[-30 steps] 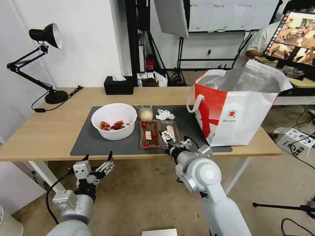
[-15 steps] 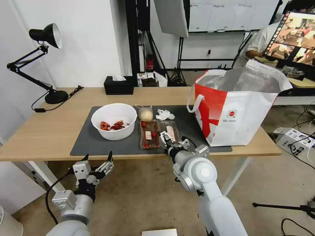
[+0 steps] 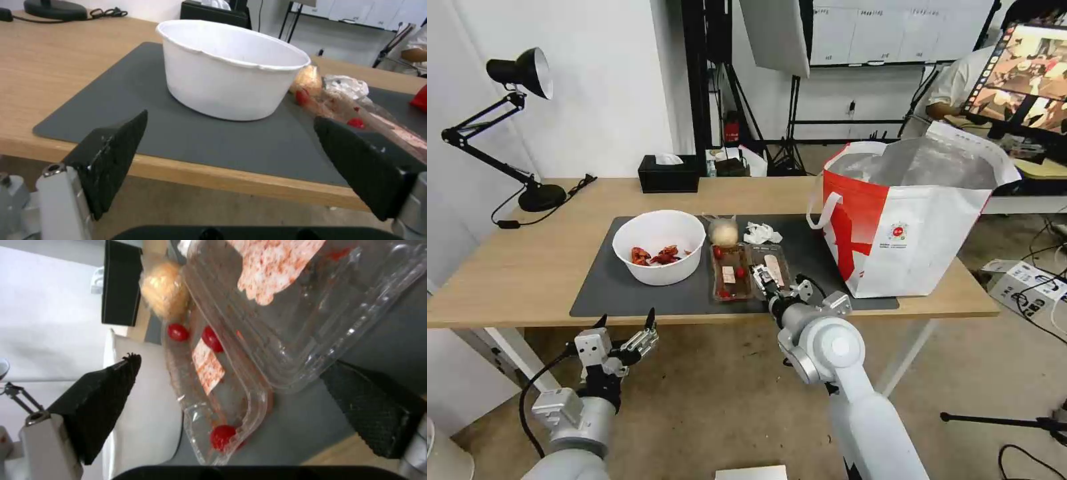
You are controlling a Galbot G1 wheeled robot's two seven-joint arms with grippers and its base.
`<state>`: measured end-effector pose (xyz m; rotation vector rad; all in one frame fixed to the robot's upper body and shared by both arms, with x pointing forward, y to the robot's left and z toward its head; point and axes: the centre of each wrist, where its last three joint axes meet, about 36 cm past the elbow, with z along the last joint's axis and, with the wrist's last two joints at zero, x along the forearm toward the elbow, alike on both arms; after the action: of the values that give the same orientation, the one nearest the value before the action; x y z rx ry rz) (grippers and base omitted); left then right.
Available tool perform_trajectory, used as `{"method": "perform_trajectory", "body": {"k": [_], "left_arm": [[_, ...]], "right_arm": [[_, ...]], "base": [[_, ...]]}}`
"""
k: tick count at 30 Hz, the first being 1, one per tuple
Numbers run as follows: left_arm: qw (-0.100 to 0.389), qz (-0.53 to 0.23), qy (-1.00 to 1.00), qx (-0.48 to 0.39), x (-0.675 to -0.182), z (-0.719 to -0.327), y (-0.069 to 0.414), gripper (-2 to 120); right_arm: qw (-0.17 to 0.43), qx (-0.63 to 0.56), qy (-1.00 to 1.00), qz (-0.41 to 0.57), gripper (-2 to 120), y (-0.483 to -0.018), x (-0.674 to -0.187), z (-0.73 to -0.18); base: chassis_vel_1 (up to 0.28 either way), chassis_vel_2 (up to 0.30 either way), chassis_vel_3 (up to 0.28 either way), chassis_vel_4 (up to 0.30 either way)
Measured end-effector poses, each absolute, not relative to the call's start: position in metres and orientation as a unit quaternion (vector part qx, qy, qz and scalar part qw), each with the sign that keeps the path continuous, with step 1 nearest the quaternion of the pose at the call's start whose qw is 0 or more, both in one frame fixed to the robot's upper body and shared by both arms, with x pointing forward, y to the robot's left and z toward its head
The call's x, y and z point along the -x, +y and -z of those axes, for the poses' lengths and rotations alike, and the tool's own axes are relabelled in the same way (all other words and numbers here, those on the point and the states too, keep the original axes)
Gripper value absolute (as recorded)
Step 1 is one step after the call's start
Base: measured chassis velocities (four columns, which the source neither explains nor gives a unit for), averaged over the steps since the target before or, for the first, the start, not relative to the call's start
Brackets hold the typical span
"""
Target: Pick up the trash from the table and place it into the takeout bag.
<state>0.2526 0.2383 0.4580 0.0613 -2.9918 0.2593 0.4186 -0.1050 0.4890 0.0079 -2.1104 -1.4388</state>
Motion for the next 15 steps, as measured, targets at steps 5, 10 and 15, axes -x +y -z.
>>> {"method": "perform_trajectory", "body": {"k": [5,10,15], "left_arm": [[0.069,-0.087,-0.994,-0.021,-0.2516,-0.4583,0.2377,100],[0.068,-0.088,-0.994,-0.021,-0.2505,-0.4592,0.2372,100],[0.067,-0.088,-0.994,-0.021,-0.2493,-0.4606,0.2368,100]], "right_arm": [[0.259,-0.016,-0.821,0.508,100,-0.1051,-0.4134,-0.4881],[0.229,-0.025,-0.848,0.478,100,-0.1057,-0.4113,-0.4875],[0.207,-0.032,-0.864,0.458,100,-0.1066,-0.4115,-0.488]], "base": [[0.0,0.0,0.0,0.0],[0.0,0.0,0.0,0.0],[0.0,0.0,0.0,0.0]]}}
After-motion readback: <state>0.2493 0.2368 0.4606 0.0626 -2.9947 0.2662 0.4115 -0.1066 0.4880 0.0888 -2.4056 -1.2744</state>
